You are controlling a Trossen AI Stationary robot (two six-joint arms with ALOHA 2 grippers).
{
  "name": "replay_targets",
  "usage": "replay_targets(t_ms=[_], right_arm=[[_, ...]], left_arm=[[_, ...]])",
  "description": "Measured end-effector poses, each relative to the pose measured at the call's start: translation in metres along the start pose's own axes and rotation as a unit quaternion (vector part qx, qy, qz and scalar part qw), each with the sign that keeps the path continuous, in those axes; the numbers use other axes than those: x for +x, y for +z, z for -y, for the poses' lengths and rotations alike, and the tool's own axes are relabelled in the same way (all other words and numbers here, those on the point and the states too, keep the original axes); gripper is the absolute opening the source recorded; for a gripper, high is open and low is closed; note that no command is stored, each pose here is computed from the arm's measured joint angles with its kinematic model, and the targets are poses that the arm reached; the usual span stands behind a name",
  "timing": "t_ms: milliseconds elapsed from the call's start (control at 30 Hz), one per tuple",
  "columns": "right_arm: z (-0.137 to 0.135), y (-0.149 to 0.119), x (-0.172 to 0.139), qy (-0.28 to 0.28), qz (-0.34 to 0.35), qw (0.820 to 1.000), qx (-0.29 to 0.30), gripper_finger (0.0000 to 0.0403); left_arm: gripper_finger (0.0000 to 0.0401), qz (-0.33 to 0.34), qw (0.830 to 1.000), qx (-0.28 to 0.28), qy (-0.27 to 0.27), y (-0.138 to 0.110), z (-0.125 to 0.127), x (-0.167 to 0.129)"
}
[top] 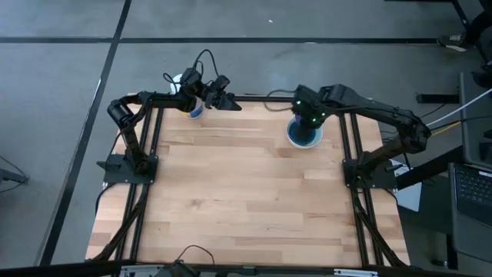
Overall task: Nest bowls inside each other
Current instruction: Stack the deep blue bowl l on top of the light blue bowl
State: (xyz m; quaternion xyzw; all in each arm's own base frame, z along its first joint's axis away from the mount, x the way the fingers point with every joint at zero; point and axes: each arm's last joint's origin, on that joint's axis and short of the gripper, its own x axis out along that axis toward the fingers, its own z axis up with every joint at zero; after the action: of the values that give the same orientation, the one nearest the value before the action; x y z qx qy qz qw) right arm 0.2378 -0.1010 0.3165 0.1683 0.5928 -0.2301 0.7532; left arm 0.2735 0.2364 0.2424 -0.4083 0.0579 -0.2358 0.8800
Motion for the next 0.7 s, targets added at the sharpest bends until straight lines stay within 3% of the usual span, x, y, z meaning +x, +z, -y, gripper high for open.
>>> replay_targets(t_ms=[267,433,700], right_arm=[[-0.030,0.015,0.043,-0.006,-0.120,0.991,-0.059,0.0001],[-0.034,0.020,0.054,-0.011,-0.129,0.989,-0.067,0.0001],[-0.019,0.024,0.056,-0.037,-0.126,0.990,-0.055,0.0001]], left_arm=[[0.0029,-0.003,1.000,0.012,-0.002,-0.001,0.000,0.001],[0.0028,-0.005,1.000,0.024,-0.006,-0.001,0.002,0.003],[0.0028,-0.005,0.999,0.039,-0.007,-0.001,0.002,0.003]])
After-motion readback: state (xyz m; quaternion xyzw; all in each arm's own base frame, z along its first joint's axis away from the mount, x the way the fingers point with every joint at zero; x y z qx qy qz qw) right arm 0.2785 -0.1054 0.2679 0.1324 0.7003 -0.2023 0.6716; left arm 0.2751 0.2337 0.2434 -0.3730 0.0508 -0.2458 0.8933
